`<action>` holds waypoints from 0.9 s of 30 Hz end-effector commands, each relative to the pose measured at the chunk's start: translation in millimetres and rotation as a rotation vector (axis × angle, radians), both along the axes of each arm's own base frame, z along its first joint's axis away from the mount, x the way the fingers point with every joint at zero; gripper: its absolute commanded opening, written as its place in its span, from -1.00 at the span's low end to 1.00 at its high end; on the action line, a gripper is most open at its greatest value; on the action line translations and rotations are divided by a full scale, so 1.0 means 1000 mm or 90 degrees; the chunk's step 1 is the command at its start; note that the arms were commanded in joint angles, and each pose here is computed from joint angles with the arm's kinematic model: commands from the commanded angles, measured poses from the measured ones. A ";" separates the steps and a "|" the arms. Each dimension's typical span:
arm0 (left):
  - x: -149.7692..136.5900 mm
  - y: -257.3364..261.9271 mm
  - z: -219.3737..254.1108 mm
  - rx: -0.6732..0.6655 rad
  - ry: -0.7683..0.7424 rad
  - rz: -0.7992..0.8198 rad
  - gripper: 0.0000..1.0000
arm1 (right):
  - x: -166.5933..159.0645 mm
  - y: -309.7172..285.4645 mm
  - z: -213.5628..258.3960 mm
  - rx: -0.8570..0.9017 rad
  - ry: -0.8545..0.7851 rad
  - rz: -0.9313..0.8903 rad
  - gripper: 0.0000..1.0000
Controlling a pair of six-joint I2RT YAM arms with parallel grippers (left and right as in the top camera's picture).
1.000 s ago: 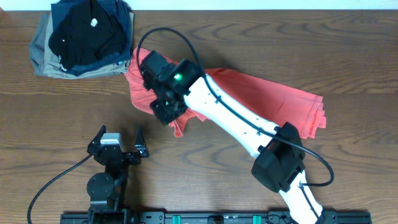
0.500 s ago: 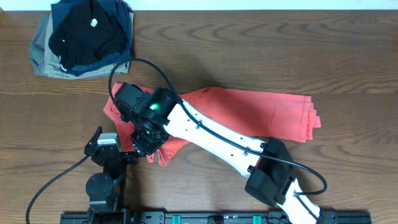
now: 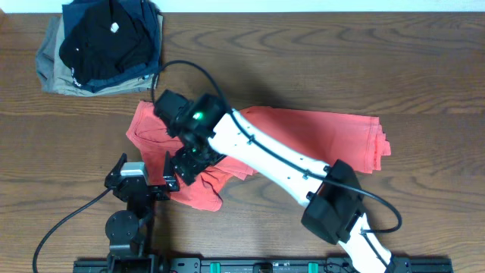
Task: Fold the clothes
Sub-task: 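Grasp the shirt with the right gripper and drag it leftward across the table, then release the shirt and move the right gripper to its right-end hem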
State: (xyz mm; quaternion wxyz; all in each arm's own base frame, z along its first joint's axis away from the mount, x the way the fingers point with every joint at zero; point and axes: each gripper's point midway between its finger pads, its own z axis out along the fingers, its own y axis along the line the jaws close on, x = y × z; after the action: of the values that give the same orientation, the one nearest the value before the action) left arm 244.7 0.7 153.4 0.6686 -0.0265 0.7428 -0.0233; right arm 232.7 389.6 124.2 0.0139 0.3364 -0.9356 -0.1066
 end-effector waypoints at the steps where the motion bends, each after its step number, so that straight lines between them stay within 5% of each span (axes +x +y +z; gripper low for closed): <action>1: -0.001 -0.006 -0.015 0.002 0.027 -0.019 0.96 | 0.044 -0.042 0.019 -0.007 -0.025 -0.075 0.98; 12: -0.001 -0.006 -0.015 0.002 0.027 -0.019 0.96 | 0.134 -0.203 0.023 -0.061 0.018 -0.267 0.99; 27: -0.001 -0.006 -0.015 0.002 0.027 -0.019 0.96 | 0.161 -0.406 0.021 -0.262 -0.005 -0.687 0.98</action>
State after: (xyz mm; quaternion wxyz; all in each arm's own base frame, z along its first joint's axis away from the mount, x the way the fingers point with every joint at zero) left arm 244.7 -0.6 153.3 0.6684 -0.0242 0.7430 -0.0254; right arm 395.1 13.0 132.1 0.0450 -0.1397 -0.9882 0.0445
